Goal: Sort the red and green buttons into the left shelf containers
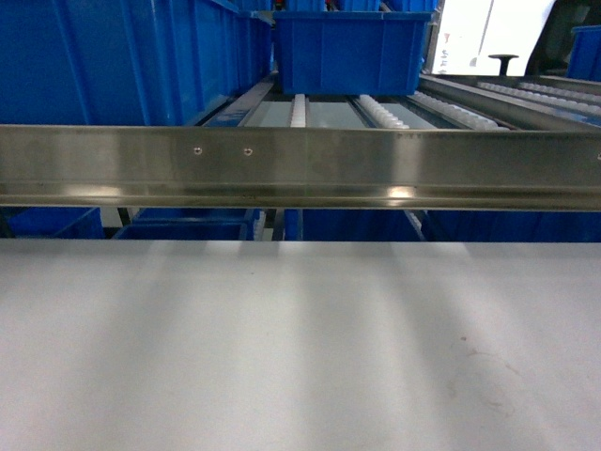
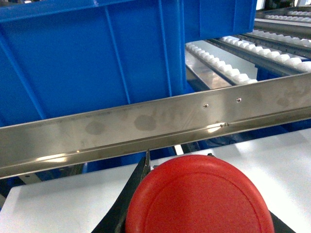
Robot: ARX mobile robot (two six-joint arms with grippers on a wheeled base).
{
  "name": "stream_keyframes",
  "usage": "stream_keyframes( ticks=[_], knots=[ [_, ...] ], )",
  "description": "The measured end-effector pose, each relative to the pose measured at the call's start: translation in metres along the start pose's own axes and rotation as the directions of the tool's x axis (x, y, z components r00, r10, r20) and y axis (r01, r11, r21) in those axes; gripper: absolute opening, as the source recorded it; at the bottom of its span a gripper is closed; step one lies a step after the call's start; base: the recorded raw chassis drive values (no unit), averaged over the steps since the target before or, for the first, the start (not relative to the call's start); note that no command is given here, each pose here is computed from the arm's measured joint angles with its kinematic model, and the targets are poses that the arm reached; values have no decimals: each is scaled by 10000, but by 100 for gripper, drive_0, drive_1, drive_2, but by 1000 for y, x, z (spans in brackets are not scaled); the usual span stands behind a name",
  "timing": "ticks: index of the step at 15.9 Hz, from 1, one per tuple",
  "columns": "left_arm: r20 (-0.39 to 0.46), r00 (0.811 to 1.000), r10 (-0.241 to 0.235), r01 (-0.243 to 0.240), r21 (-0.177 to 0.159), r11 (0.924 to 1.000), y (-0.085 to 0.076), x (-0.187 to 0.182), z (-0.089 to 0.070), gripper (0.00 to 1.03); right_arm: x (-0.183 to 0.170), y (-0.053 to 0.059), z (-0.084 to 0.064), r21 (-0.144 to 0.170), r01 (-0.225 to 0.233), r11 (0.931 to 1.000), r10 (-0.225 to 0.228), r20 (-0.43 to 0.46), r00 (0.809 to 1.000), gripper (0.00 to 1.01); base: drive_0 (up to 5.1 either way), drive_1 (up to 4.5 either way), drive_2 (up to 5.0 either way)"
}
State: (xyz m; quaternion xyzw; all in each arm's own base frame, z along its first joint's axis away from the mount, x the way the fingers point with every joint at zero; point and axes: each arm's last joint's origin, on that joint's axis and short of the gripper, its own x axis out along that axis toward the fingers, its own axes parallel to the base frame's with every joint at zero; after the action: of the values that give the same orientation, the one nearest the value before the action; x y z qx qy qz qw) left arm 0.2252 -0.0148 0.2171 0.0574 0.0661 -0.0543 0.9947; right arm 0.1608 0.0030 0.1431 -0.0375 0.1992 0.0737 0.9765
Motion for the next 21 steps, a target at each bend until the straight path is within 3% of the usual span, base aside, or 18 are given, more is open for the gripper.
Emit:
stream_keyframes(
  ticks=[4, 9, 11, 13, 16, 21],
  knots=[
    [-48, 10000, -51, 51, 0, 10000, 0, 0, 0, 26, 0, 0, 0, 4, -2, 10000, 2, -15, 10000, 27, -538, 199, 199],
    [40, 9999, 127, -127, -3, 9999, 2, 0, 1, 26, 0, 1, 0, -16, -64, 10000, 64, -34, 10000, 27, 0, 0, 0],
    [14, 9997, -262, 262, 21, 9997, -3, 0, 1, 26, 0, 1, 0, -18, -28, 10000, 28, 19, 10000, 27, -450, 173, 173],
    [-60, 9999, 89, -89, -5, 10000, 1, 0, 0, 26, 0, 1, -1, -3, -51, 10000, 51, -81, 10000, 27, -450, 173, 173],
    [15, 9999, -102, 102, 9, 9999, -1, 0, 1, 26, 0, 1, 0, -12, -44, 10000, 44, -17, 10000, 27, -467, 227, 227],
    [32, 10000, -15, 15, 10, 10000, 0, 1, 2, 26, 0, 1, 1, -22, -57, 10000, 57, 37, 10000, 27, -497, 244, 244]
  ],
)
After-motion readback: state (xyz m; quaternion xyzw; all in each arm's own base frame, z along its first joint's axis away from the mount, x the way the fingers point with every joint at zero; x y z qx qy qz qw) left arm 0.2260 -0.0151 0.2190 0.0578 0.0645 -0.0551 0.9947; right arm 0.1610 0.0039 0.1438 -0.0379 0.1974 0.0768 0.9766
